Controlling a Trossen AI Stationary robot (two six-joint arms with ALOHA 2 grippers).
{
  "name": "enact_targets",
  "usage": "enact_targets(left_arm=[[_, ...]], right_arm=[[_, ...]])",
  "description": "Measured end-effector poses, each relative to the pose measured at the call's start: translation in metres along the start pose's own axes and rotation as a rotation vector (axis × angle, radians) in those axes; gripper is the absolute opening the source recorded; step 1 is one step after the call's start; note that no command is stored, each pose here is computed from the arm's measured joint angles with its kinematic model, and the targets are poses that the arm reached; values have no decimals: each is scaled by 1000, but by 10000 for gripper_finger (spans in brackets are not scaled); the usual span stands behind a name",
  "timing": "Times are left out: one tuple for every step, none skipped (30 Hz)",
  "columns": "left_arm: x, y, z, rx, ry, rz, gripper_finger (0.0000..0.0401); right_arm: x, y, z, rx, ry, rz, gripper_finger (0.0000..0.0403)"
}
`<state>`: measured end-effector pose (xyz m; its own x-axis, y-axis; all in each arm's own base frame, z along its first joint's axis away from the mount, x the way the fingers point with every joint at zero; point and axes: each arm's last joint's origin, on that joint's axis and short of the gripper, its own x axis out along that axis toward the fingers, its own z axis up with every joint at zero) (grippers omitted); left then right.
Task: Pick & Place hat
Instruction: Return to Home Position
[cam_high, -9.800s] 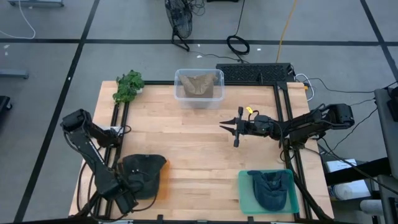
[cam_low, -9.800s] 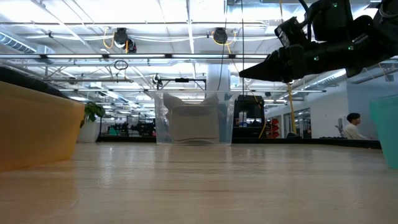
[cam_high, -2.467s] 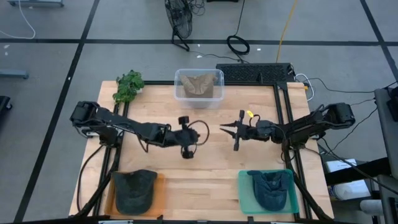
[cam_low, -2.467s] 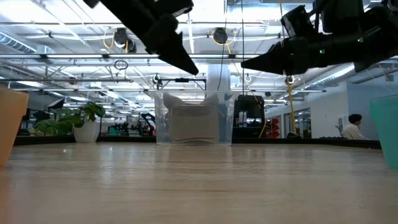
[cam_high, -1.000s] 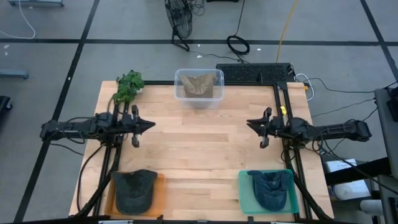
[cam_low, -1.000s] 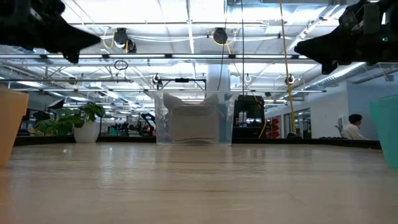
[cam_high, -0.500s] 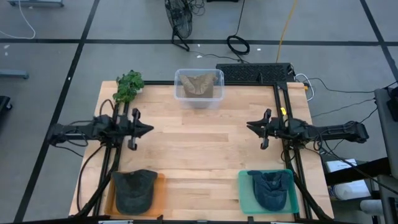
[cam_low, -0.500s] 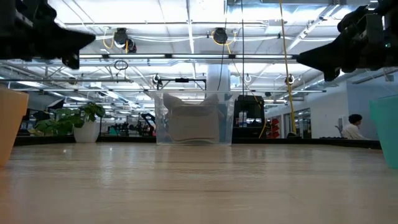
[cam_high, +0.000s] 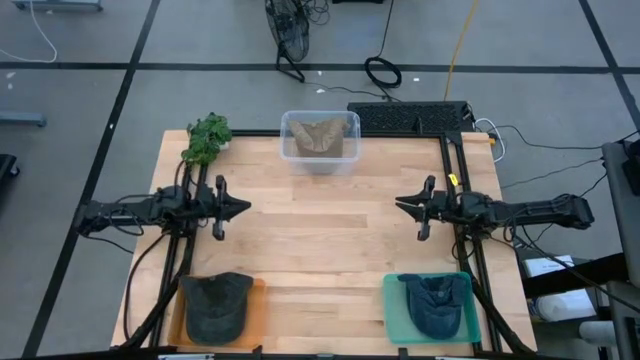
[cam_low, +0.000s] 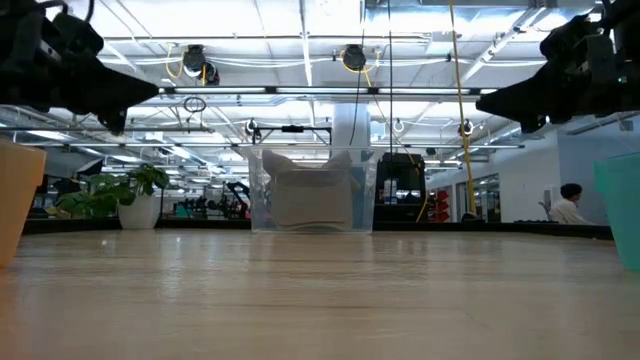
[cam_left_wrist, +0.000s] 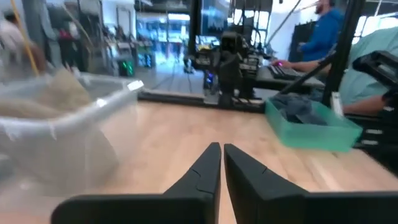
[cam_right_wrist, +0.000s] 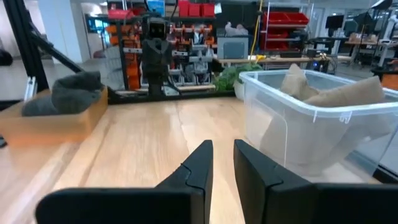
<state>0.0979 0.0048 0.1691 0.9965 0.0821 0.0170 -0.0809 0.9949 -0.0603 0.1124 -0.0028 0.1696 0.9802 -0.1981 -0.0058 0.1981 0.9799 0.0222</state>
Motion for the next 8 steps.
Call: enact_targets(left_arm=[[1, 0, -1, -28, 10, -10, 26], [1, -1, -2, -46, 20, -16, 24], [1, -1, -2, -53, 23, -23, 22], [2, -1, -2, -50, 24, -26, 20], [2, -1, -2, -47, 24, -27, 17], [2, -1, -2, -47, 27, -27, 14], [2, -1, -2, -47, 29, -27, 11], [2, -1, -2, -49, 29, -27, 8]], right_arm=[[0, 0, -1, -3, 8, 0, 43], [0, 0, -1, -5, 15, 0, 43], [0, 0, -2, -7, 22, -1, 43], [0, 0, -3, -8, 26, -1, 43], [1, 0, -3, -9, 28, -1, 43], [1, 0, -3, -9, 29, 0, 43], [1, 0, -3, -8, 29, 0, 43], [1, 0, -3, -8, 28, 0, 43]])
